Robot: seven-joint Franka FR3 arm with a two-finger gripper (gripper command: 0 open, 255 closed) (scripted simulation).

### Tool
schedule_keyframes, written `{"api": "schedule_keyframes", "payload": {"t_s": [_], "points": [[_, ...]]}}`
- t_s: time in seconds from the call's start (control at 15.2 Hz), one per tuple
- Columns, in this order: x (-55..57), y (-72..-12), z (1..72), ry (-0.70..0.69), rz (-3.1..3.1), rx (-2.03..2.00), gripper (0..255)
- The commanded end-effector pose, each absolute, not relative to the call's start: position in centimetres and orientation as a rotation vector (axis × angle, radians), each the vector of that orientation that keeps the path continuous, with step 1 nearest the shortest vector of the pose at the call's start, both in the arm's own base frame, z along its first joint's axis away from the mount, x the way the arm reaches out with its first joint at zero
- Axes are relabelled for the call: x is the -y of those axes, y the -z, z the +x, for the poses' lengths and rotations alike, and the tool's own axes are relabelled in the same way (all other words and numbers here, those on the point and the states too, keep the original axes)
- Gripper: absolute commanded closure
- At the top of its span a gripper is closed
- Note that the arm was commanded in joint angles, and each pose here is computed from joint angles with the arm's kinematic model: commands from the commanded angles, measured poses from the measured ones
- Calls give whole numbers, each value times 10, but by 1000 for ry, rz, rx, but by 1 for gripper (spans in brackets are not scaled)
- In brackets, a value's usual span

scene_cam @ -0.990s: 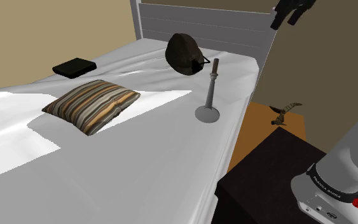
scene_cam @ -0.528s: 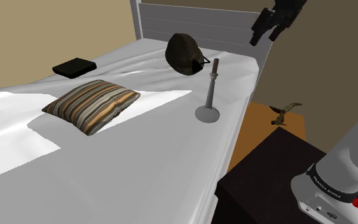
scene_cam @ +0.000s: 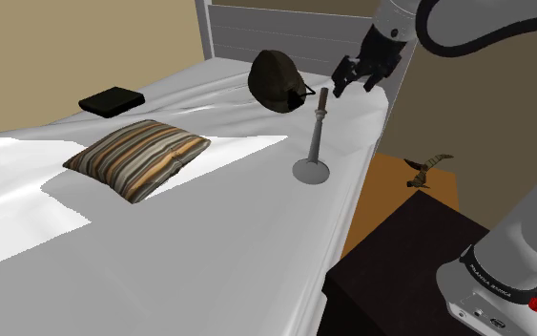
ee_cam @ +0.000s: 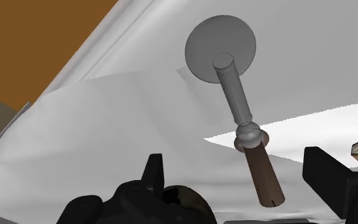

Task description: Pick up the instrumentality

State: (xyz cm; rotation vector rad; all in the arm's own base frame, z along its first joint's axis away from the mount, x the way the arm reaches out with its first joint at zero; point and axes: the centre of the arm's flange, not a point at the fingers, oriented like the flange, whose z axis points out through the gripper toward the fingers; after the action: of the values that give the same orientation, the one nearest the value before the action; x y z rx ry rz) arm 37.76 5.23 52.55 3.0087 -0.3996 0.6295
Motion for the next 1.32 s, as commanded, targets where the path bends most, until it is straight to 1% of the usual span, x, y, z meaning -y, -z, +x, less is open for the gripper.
{"api": "schedule_keyframes", "payload": {"t_s": [0.0,0.33,0.79,0.99,1.06,1.25], "points": [[-61,-504,391,-670,2992,449,0],[-84,-456,430,-756,2943,563,0],[-84,-419,430,-756,2943,563,0],[-84,-416,430,-756,2943,563,0],[-84,-416,430,-756,2943,563,255],[-84,-416,430,-756,2943,563,255]]}}
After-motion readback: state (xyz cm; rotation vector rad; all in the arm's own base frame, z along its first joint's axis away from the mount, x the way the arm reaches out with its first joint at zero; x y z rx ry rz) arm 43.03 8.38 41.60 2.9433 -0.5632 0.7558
